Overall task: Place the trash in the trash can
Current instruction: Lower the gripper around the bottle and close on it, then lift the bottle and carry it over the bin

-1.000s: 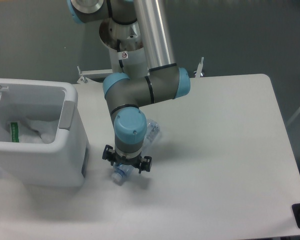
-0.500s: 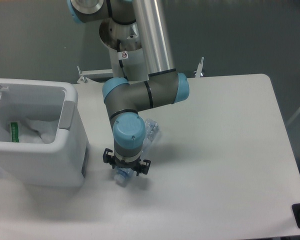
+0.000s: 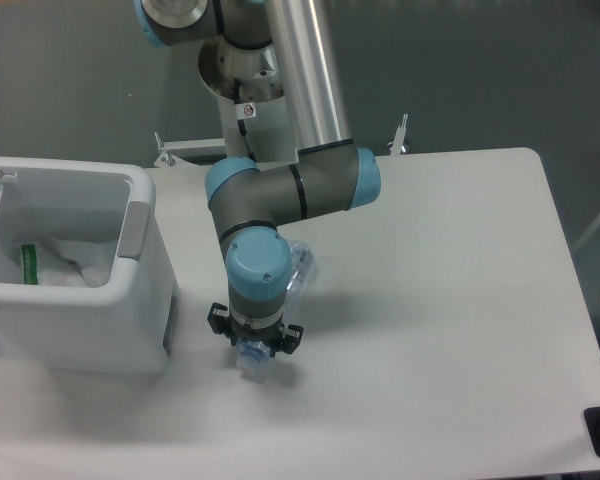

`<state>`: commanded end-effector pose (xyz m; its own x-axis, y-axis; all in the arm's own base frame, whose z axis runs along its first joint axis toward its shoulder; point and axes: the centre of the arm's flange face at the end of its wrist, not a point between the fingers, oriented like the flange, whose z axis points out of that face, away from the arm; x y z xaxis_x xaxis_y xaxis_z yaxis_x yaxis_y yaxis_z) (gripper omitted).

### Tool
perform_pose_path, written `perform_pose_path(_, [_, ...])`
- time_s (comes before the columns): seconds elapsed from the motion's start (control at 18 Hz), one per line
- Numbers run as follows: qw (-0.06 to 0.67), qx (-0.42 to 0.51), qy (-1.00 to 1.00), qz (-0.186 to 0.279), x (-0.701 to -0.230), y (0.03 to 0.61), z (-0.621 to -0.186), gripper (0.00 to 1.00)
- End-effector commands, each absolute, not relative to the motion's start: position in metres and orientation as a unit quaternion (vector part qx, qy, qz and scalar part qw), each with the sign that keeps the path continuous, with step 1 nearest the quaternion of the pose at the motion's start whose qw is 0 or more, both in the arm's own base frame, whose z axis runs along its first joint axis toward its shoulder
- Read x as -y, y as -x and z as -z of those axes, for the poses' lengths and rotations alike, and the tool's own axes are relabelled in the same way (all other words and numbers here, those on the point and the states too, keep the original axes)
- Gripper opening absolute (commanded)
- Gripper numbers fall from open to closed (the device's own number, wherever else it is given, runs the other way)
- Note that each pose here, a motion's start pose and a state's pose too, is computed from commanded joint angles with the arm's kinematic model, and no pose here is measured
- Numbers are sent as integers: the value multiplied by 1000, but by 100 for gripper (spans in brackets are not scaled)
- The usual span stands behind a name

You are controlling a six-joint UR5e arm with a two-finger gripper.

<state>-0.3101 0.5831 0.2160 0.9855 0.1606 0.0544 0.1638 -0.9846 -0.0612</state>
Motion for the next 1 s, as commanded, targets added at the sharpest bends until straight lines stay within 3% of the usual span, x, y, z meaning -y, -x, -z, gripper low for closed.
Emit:
perform_pose_path(0.22, [42, 82, 996, 18, -586, 314, -228, 58])
perform_pose_path(0.39, [56, 85, 995, 8, -591, 321, -244, 48])
perform_pose_path(1.0, [149, 113, 982, -32, -568, 362, -358, 44])
